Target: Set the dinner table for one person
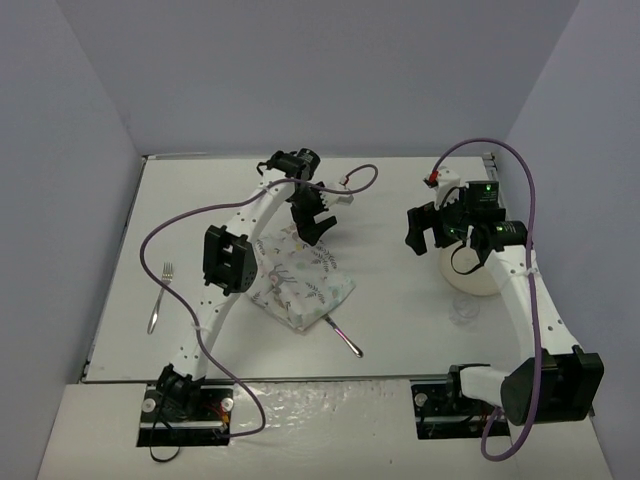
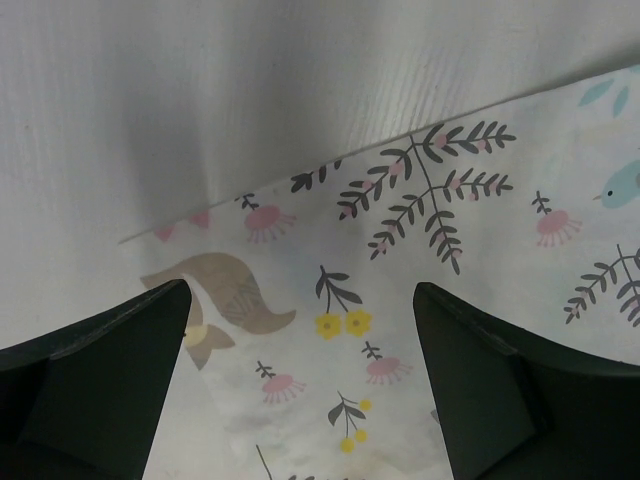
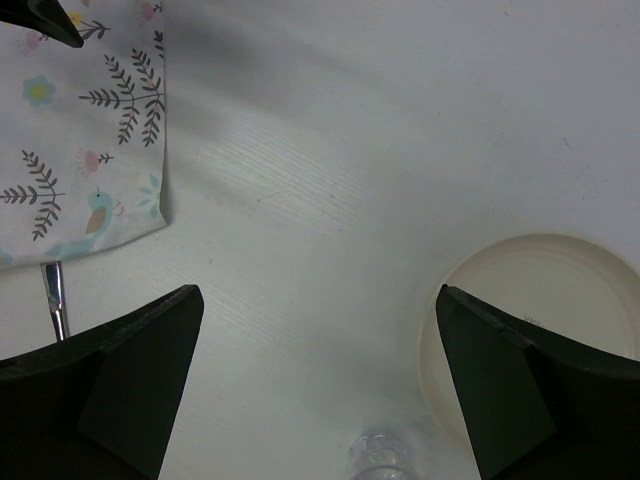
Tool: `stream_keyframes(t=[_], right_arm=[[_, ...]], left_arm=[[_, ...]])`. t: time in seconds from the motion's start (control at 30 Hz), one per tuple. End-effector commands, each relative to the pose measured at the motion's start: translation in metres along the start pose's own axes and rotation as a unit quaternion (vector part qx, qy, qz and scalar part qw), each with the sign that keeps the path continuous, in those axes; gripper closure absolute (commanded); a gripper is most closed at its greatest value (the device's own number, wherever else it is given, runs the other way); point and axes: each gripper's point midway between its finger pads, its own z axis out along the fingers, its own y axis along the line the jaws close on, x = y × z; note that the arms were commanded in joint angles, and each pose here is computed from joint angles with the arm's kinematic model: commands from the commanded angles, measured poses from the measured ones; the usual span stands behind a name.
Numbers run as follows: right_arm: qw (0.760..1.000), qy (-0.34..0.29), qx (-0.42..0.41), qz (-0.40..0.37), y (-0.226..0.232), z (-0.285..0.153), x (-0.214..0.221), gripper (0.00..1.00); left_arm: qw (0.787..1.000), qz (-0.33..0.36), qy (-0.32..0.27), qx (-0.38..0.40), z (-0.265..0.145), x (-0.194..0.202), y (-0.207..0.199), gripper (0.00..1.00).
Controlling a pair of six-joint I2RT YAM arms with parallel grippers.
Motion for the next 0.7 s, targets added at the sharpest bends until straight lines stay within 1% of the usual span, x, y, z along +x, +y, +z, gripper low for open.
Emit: stream_keyframes(t=[0.0, 0.13, 0.23, 0.37, 0.43, 0.53, 0.57, 0.6, 0.67], right_arm=[[0.999, -0.037, 0.014, -0.02, -0.004, -0.004, -0.018, 0.0], [0.999, -0.037, 0.015, -0.018, -0.005, -0.003, -0.017, 0.0], [0.999, -0.036, 0.015, -0.019, -0.005, -0.003, -0.016, 0.0], [0.999, -0.039, 0.019, -0.019, -0.006, -0.004, -0.016, 0.0], [0.999, -0.043, 0.018, -0.019, -0.005, -0.006, -0.018, 0.0], [0.998, -0.049, 0.017, -0.019, -0.003, -0.009, -0.02, 0.0], [0.998, -0.05, 0.017, -0.019, -0.003, -0.01, -0.02, 0.0], [0.998, -0.052, 0.017, -0.02, -0.002, -0.011, -0.021, 0.0], [0.998, -0.054, 0.017, -0.021, -0.002, -0.012, -0.021, 0.0]], left_arm=[[1.0, 0.02, -0.01, 0.014, -0.006, 0.001, 0.002, 0.08], [1.0, 0.01, -0.01, 0.01, 0.003, 0.007, 0.012, 0.09], [1.0, 0.006, 0.001, 0.026, 0.01, 0.015, 0.008, 0.1], [0.996, -0.007, 0.039, 0.08, 0.016, 0.037, -0.015, 0.12], [0.988, -0.021, 0.074, 0.133, 0.016, 0.059, -0.04, 0.14], [0.978, -0.039, 0.102, 0.175, 0.016, 0.077, -0.064, 0.18], [0.974, -0.048, 0.109, 0.191, 0.017, 0.085, -0.075, 0.18], [0.975, -0.047, 0.104, 0.189, 0.011, 0.083, -0.08, 0.19], [0.976, -0.05, 0.097, 0.187, 0.017, 0.085, -0.089, 0.19]])
